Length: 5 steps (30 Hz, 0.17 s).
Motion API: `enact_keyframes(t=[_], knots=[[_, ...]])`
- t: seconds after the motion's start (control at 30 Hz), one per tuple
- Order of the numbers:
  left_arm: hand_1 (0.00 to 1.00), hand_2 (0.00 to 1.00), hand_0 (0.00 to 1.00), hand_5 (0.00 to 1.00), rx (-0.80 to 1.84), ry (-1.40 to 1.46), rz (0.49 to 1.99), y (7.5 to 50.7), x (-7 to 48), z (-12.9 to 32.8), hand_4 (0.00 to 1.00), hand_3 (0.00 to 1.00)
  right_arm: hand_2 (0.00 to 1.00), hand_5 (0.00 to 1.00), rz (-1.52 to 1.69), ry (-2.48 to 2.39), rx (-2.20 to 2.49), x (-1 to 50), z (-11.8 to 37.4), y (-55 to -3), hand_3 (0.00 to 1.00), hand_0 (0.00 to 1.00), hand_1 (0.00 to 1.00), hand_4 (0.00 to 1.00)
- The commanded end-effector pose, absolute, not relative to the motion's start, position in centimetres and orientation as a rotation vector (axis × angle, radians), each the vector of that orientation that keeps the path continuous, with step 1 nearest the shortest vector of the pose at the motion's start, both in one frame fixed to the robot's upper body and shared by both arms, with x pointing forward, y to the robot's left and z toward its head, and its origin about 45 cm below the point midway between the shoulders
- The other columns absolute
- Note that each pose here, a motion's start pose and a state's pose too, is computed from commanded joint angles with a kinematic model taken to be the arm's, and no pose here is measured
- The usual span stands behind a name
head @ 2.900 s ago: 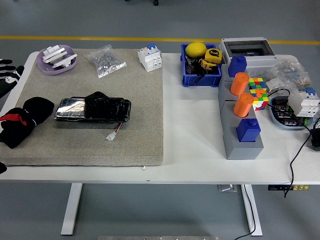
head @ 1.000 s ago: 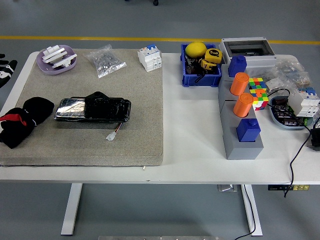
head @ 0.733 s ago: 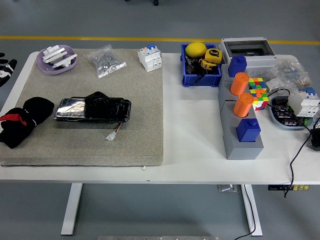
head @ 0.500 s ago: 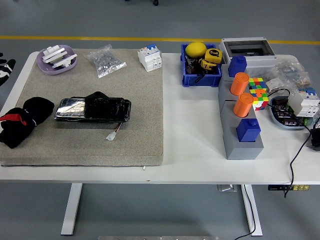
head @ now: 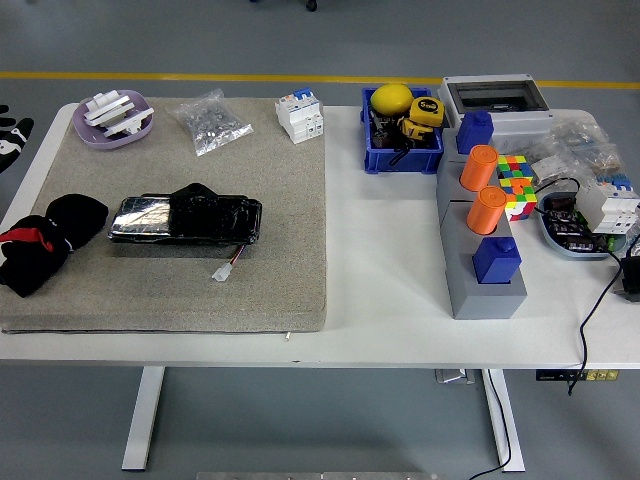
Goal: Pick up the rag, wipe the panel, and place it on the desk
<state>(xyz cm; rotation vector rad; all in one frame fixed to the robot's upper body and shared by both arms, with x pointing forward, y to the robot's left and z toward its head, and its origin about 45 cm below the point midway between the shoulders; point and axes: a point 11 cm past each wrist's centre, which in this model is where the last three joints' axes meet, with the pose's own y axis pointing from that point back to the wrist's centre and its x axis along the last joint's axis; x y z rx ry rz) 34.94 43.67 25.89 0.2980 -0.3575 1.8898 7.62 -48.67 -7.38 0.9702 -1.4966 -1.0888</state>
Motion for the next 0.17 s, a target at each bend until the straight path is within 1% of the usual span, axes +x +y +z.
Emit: enact_keyframes(t=[0.17], knots=[[0.553,0.574,0.499,0.321,0.298,-0.364,1.886,43.64,35.11,26.07,0.857,0.588,0.694,0.544,-1.093,-1.5,0.964,7.38,-7.35,-48.81,0.636,0.711,0.691,0.998]])
